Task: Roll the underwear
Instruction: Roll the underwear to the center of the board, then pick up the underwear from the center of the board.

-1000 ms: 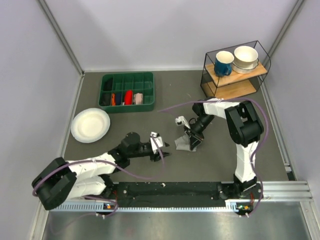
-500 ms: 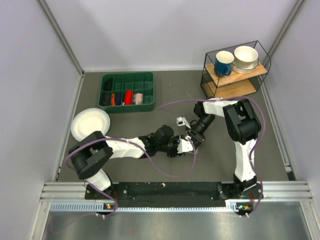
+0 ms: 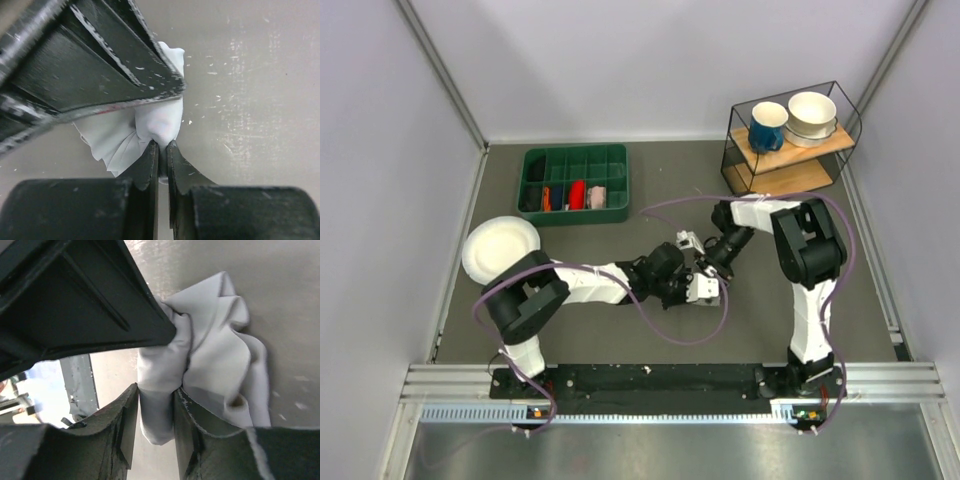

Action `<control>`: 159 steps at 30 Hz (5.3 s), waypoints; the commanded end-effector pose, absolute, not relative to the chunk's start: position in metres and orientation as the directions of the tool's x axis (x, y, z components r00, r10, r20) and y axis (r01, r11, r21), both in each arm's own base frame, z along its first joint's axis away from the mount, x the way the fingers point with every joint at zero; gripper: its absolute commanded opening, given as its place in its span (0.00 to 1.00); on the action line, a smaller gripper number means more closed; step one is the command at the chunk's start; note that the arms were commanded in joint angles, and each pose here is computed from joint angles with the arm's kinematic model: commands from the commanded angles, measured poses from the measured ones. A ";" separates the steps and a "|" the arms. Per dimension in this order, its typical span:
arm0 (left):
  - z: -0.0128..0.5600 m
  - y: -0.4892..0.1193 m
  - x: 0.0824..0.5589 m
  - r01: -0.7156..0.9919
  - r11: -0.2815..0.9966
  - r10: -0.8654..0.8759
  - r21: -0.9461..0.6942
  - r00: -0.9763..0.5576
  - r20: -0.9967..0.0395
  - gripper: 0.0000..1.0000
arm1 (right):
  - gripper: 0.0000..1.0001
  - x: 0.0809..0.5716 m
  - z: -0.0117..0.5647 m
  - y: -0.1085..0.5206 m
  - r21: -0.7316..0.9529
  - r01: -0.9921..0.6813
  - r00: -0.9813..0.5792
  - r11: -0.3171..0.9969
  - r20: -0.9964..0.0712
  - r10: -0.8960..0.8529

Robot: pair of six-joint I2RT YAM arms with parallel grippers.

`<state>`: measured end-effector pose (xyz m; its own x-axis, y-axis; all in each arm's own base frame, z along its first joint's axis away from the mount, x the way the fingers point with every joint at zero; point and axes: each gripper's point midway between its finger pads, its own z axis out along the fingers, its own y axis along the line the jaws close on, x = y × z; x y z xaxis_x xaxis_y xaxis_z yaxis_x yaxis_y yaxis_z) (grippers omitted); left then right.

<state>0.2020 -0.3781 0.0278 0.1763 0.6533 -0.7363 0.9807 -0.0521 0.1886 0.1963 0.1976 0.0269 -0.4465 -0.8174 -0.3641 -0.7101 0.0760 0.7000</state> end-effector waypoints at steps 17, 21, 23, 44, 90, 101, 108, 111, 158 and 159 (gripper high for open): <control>0.005 -0.358 0.198 0.713 0.116 0.639 -0.691 -0.586 -0.497 0.07 | 0.47 0.220 0.127 0.148 -0.007 -1.000 0.019 -0.023 -0.814 -0.581; 0.002 -0.360 0.207 0.667 0.152 0.644 -0.729 -0.626 -0.439 0.07 | 0.58 0.199 0.110 0.166 -0.155 -0.974 0.224 -0.165 -0.757 -0.614; -0.001 -0.364 0.211 0.645 0.174 0.648 -0.744 -0.644 -0.407 0.08 | 0.60 0.203 0.097 0.178 -0.270 -0.940 0.340 -0.210 -0.680 -0.650; 0.053 -0.375 0.279 0.786 0.273 0.424 -0.555 -0.616 -0.664 0.44 | 0.26 0.218 0.013 0.177 -0.188 -0.943 0.330 -0.273 -0.434 -0.839; 0.070 -0.417 0.223 0.899 -0.071 0.171 -0.432 -0.416 -0.893 0.68 | 0.19 0.219 0.028 0.164 0.473 -0.879 -0.346 0.058 -0.548 -0.762; 0.016 -0.426 0.206 0.843 -0.011 0.327 -0.538 -0.506 -0.798 0.88 | 0.19 0.219 0.028 0.164 0.470 -0.881 -0.344 0.060 -0.547 -0.763; -0.006 -0.423 0.193 0.829 0.021 0.413 -0.559 -0.517 -0.750 0.50 | 0.19 0.220 0.028 0.164 0.466 -0.882 -0.343 0.062 -0.547 -0.764; -0.009 -0.424 0.188 0.826 0.031 0.431 -0.562 -0.519 -0.739 0.37 | 0.19 0.221 0.029 0.165 0.464 -0.884 -0.344 0.064 -0.550 -0.761; 0.102 -0.329 0.238 0.877 0.193 0.193 -0.439 -0.473 -0.860 0.04 | 0.53 0.245 0.109 0.153 0.274 -0.944 -0.327 0.185 -0.694 -0.641; 0.115 -0.325 0.246 0.887 0.204 0.177 -0.415 -0.450 -0.875 0.04 | 0.53 0.244 0.109 0.153 0.274 -0.944 -0.326 0.184 -0.695 -0.640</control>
<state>0.2235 -0.3429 0.0791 -0.5331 0.2173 -0.8177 0.8456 0.1688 -0.5064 0.2372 0.1489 0.0883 -0.3640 -0.6814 -0.6350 -0.9262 0.1926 0.3242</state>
